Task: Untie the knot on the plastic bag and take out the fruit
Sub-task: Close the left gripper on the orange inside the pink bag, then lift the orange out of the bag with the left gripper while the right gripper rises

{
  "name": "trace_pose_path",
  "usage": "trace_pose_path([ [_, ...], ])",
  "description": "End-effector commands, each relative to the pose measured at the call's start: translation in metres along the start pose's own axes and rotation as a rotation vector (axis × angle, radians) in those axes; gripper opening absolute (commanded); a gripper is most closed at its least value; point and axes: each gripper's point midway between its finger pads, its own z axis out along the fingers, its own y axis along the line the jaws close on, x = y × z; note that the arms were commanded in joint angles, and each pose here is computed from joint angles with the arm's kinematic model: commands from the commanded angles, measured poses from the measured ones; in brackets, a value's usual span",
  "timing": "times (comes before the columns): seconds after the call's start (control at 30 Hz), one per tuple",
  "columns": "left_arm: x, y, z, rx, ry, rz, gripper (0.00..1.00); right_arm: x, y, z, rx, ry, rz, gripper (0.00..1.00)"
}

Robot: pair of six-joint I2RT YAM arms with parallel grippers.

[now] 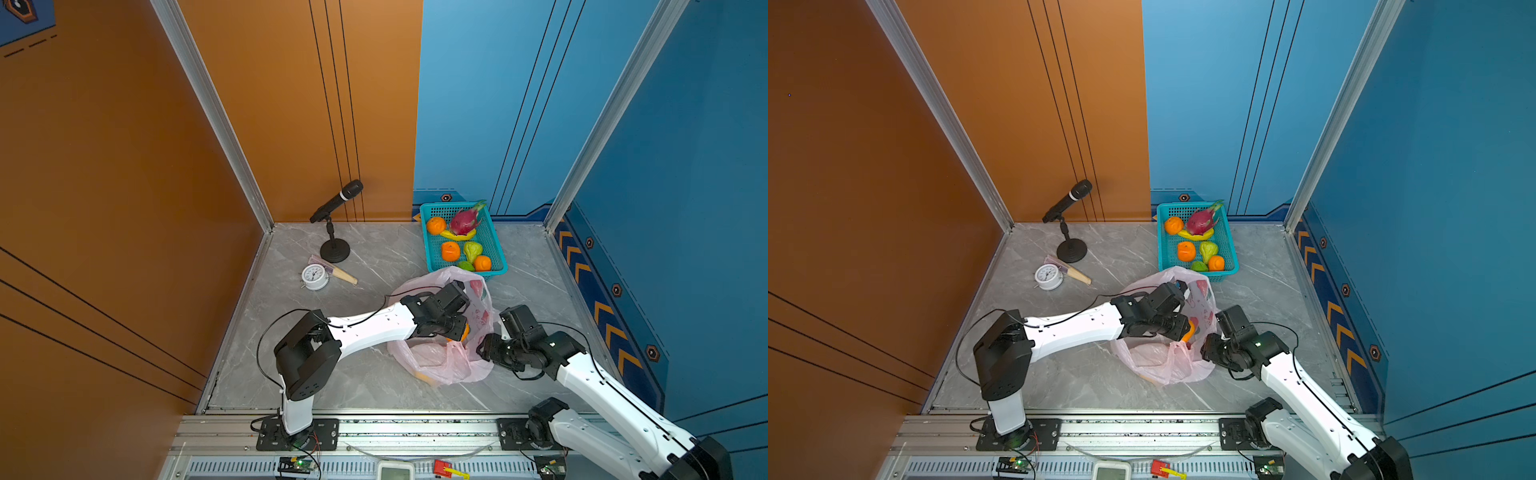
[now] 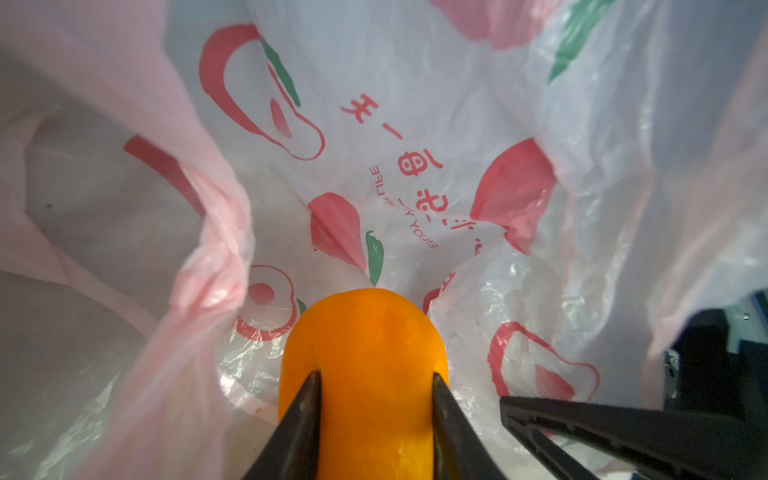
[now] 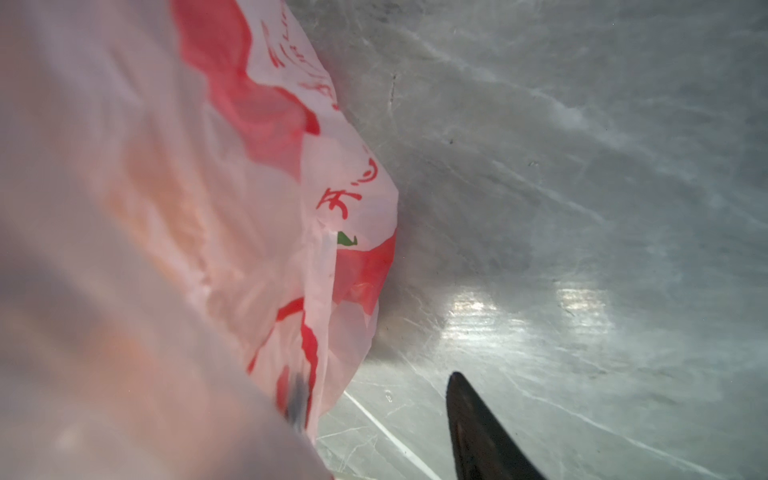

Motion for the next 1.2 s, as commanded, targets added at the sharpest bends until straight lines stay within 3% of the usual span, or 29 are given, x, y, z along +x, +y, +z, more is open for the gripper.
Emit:
trace_pose_path([
  [0.0,-0.032,-0.017,-0.025,0.086,-0.092,-0.026,0.33,-0.018,0.011,-0.028,-0.027,-0.076,0.022,0.62],
  [0.23,-0.070,-0.032,-0.062,0.178,-0.224,-0.070,0.32,-0.051,0.038,-0.085,-0.161,-0.262,-0.007,0.76],
  [0.47,-0.112,-0.058,-0.110,0.306,-0.384,-0.093,0.32,-0.086,0.073,-0.150,-0.338,-0.529,-0.119,0.80],
  [0.67,-0.134,-0.075,-0.146,0.380,-0.452,-0.107,0.32,-0.102,0.092,-0.195,-0.399,-0.811,-0.371,0.84],
  [0.83,-0.143,-0.088,-0.171,0.460,-0.493,-0.113,0.32,-0.095,0.105,-0.220,-0.400,-1.007,-0.679,0.95],
  [0.97,-0.142,-0.098,-0.185,0.517,-0.495,-0.103,0.32,-0.086,0.114,-0.222,-0.409,-1.009,-0.819,0.99],
  [1.17,-0.139,-0.107,-0.208,0.589,-0.505,-0.104,0.32,-0.079,0.133,-0.217,-0.513,-0.987,-0.905,1.00],
])
